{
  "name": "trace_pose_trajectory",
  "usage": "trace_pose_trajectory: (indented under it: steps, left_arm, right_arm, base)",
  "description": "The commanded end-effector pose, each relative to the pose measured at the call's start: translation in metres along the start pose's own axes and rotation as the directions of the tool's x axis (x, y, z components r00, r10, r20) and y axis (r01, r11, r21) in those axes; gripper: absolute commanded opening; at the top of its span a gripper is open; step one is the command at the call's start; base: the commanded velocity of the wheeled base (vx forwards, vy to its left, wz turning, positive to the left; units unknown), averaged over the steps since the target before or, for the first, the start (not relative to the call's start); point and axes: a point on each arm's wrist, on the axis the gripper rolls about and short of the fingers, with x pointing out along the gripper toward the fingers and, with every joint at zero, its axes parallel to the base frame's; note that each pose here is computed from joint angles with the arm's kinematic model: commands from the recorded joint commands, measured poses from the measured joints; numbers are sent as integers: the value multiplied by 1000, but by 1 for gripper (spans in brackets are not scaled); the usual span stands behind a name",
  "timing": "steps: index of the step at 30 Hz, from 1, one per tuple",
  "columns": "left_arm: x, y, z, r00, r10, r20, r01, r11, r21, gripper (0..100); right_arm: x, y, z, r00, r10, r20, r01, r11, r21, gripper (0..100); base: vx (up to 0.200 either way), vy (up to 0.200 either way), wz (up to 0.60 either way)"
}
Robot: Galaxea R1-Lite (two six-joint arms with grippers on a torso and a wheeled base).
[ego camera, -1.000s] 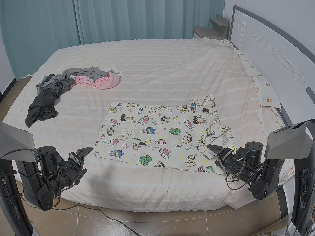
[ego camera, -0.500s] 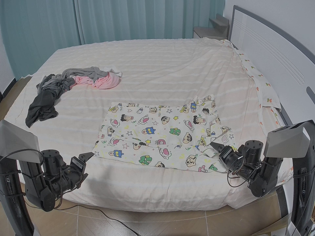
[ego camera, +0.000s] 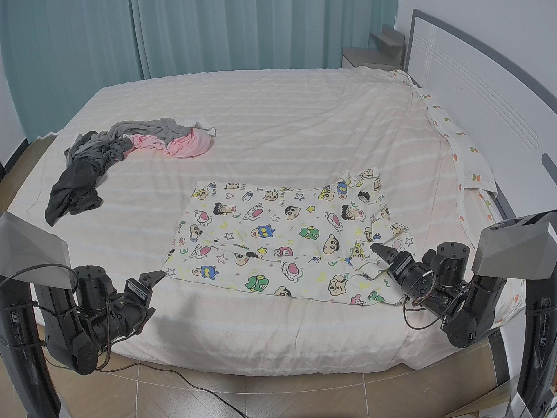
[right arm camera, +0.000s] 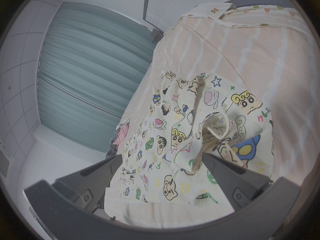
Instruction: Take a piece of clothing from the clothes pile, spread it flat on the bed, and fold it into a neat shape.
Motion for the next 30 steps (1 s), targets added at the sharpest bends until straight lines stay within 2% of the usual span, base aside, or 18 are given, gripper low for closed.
trace_pose_trajectory:
  steps: [1,14,19,24,29,30]
  left_arm:
    - [1,1,0,1000,-5,5,5,1000,17,100]
    - [2,3,-1,1000,5,1,-5,999,34,100]
    - [2,3,-1,1000,5,1,-5,999,34,100]
    - [2,3,-1,1000,5,2,-6,999,34,100]
    - [2,3,-1,1000,5,1,-5,999,36,100]
    - [2,3,-1,1000,4,3,-4,999,36,100]
  right_arm:
    - [7,-10,0,1000,-11,8,11,1000,-5,100]
    - [22,-21,1,999,-19,30,21,998,-52,100]
    - [9,-2,17,996,11,88,-6,998,-55,100]
    - [-3,21,29,993,59,106,-50,996,-80,100]
    - [3,15,26,997,17,81,-10,997,-79,100]
    - [8,6,22,997,-4,73,9,997,-77,100]
  base:
    - [0,0,0]
    - [0,0,0]
    - [0,0,0]
    - [0,0,0]
    - [0,0,0]
    - [0,0,0]
